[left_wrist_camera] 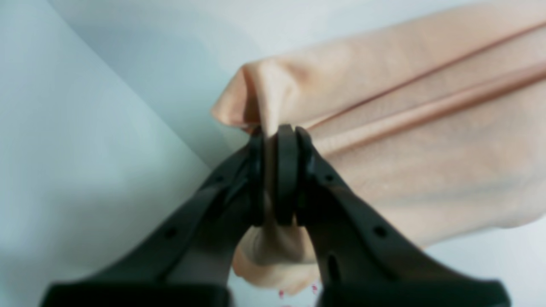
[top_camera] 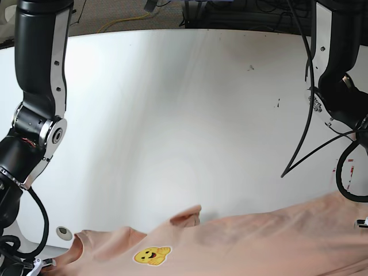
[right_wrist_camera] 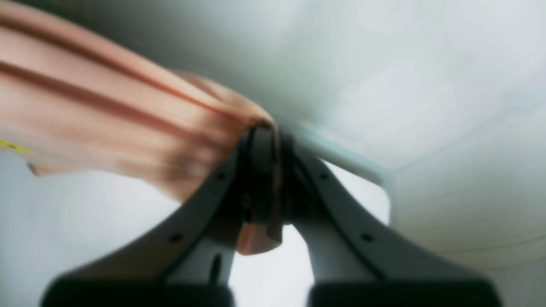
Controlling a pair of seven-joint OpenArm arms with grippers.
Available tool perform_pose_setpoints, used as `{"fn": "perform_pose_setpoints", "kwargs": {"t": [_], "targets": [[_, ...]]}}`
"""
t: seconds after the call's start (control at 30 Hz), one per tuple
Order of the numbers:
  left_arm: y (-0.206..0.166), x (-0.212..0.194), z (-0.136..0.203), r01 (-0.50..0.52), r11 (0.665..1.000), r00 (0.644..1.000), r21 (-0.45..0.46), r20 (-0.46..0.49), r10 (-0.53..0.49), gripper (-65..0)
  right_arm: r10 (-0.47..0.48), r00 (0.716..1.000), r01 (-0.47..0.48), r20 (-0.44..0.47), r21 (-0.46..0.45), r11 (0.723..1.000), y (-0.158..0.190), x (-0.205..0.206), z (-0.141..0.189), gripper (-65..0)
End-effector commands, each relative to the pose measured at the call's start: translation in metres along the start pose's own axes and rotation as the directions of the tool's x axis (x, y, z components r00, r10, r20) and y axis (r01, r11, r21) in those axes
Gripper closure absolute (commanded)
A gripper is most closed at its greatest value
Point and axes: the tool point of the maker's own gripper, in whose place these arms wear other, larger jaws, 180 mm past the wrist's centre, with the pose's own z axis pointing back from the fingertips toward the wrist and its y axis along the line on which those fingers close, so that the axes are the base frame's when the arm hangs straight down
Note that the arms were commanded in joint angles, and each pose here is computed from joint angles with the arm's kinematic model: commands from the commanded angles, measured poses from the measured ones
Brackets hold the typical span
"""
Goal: Fold the T-shirt properly
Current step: 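Lift the shirt with both grippers and stretch it between them, then lay the stretched shirt flat on the table with both grippers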
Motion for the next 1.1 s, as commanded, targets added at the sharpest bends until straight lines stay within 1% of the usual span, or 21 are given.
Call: {"fn": "perform_pose_setpoints", "kwargs": {"t": [0.0,0.1,0.2,0.3,0.37,0.43,0.47,0.53,0.63,0.67,0.77,0.87,0.93,1.07], "targets": [[0.021,0.004,0.007,0.046,0.996,0.998,0.078,-0.042,-0.043,-0.3,0.002,0.998,-0.008,-0.058,-0.112,0.994,-0.032,-0.001,0.021,0.0],[0.015,-0.002,0.007,0.062,0.996,0.997,0.068,-0.059,-0.058,-0.3,-0.005,0.998,-0.001,-0.062,-0.101,0.995,-0.034,-0.010,0.022,0.0],[0.000,-0.025,0.011,0.085,0.995,0.992,0.045,-0.103,-0.080,-0.3,-0.024,0.993,0.019,-0.111,-0.051,0.999,-0.027,-0.049,0.015,0.0],[-0.024,-0.049,0.015,0.084,0.996,0.987,-0.011,-0.136,-0.084,-0.1,-0.031,0.987,0.031,-0.155,-0.002,1.000,-0.015,-0.087,0.012,0.0],[-0.041,-0.077,0.020,0.079,0.995,0.979,-0.064,-0.181,-0.090,0.0,-0.053,0.980,0.062,-0.193,0.041,0.997,0.001,-0.127,0.011,0.0],[-0.051,-0.102,0.027,0.060,0.993,0.972,-0.098,-0.222,-0.080,0.0,-0.074,0.973,0.090,-0.219,0.060,0.994,0.013,-0.155,0.014,0.0],[-0.058,-0.121,0.033,0.038,0.991,0.965,-0.125,-0.255,-0.069,0.0,-0.088,0.965,0.110,-0.247,0.074,0.991,0.024,-0.178,0.015,0.0],[-0.068,-0.144,0.042,0.007,0.987,0.954,-0.162,-0.293,-0.055,0.0,-0.106,0.951,0.136,-0.292,0.085,0.987,0.037,-0.209,0.019,0.0],[-0.083,-0.182,0.060,-0.032,0.977,0.928,-0.210,-0.369,-0.049,0.0,-0.130,0.921,0.175,-0.368,0.093,0.980,0.058,-0.255,0.028,0.0],[-0.088,-0.197,0.069,-0.043,0.973,0.913,-0.226,-0.404,-0.054,0.0,-0.144,0.906,0.198,-0.398,0.098,0.975,0.068,-0.274,0.033,0.0],[-0.102,-0.234,0.092,-0.064,0.962,0.873,-0.264,-0.482,-0.075,-0.3,-0.165,0.874,0.239,-0.458,0.108,0.965,0.094,-0.312,0.047,0.0],[-0.113,-0.258,0.110,-0.079,0.952,0.847,-0.296,-0.523,-0.092,-0.3,-0.166,0.853,0.259,-0.495,0.124,0.958,0.114,-0.334,0.056,0.0],[-0.121,-0.273,0.124,-0.091,0.944,0.831,-0.318,-0.546,-0.104,-0.3,-0.170,0.841,0.282,-0.513,0.147,0.948,0.127,-0.346,0.063,0.0],[-0.132,-0.301,0.154,-0.111,0.928,0.791,-0.355,-0.597,-0.134,-0.4,-0.192,0.819,0.351,-0.541,0.206,0.914,0.152,-0.367,0.079,0.0]]}}
